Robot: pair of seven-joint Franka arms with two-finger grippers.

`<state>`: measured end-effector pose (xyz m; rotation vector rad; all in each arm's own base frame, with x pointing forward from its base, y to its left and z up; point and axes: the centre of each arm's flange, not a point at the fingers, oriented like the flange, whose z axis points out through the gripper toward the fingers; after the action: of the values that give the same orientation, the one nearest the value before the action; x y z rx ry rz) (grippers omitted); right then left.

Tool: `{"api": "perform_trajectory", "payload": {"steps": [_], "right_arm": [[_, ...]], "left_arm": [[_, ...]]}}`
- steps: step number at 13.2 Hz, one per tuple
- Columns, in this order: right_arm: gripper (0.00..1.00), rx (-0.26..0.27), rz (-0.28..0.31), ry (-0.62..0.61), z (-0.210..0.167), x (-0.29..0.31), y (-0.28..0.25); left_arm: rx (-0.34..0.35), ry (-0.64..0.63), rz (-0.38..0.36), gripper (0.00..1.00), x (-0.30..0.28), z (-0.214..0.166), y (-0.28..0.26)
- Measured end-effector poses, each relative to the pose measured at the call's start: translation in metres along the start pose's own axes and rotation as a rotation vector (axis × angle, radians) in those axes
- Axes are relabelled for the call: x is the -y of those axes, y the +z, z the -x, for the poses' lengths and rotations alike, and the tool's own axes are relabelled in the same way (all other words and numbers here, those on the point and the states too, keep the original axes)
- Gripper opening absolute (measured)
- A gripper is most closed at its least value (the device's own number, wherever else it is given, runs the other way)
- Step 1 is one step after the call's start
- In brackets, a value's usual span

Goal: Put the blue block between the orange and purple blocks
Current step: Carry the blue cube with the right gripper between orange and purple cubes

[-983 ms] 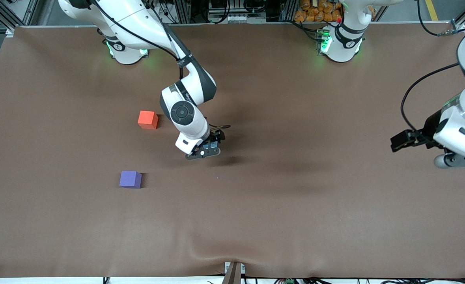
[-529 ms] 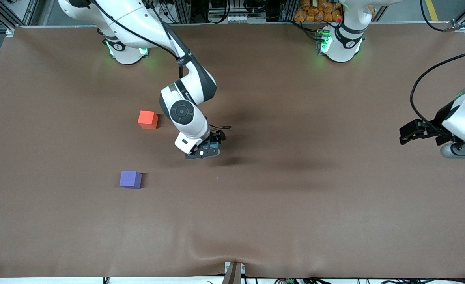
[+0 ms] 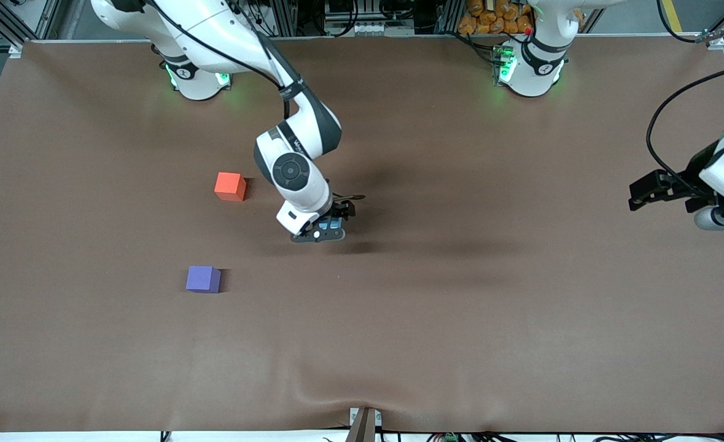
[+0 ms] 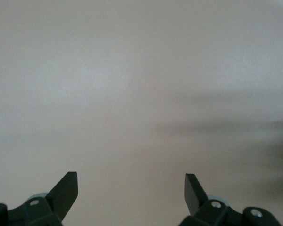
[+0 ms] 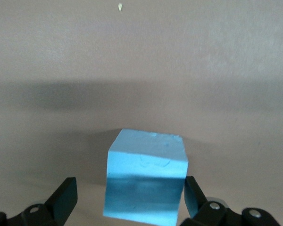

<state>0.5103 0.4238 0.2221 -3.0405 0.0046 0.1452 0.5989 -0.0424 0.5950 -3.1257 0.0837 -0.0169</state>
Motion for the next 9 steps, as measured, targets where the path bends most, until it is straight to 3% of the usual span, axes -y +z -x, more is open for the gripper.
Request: {"api": "perform_trajectory", "payload": {"steps": [3,7,9], "right_arm": [[1.0,0.003,0.006,0.081,0.001,0.0,0.004],[0.96,0.008,0.024,0.096,-0.003,-0.008,0.013],[0.71,0.007,0.028,0.093,-0.003,-0.009,0.016]], "left_arm": [[0.007,0.006,-0.006,1.0,-0.004,0.022,-0.005],[-0.004,-0.001,-0.008,1.0,0.0,0.027,-0.011],[-0.005,-0.003,-0.008,1.0,0.001,0.027,-0.011]]}}
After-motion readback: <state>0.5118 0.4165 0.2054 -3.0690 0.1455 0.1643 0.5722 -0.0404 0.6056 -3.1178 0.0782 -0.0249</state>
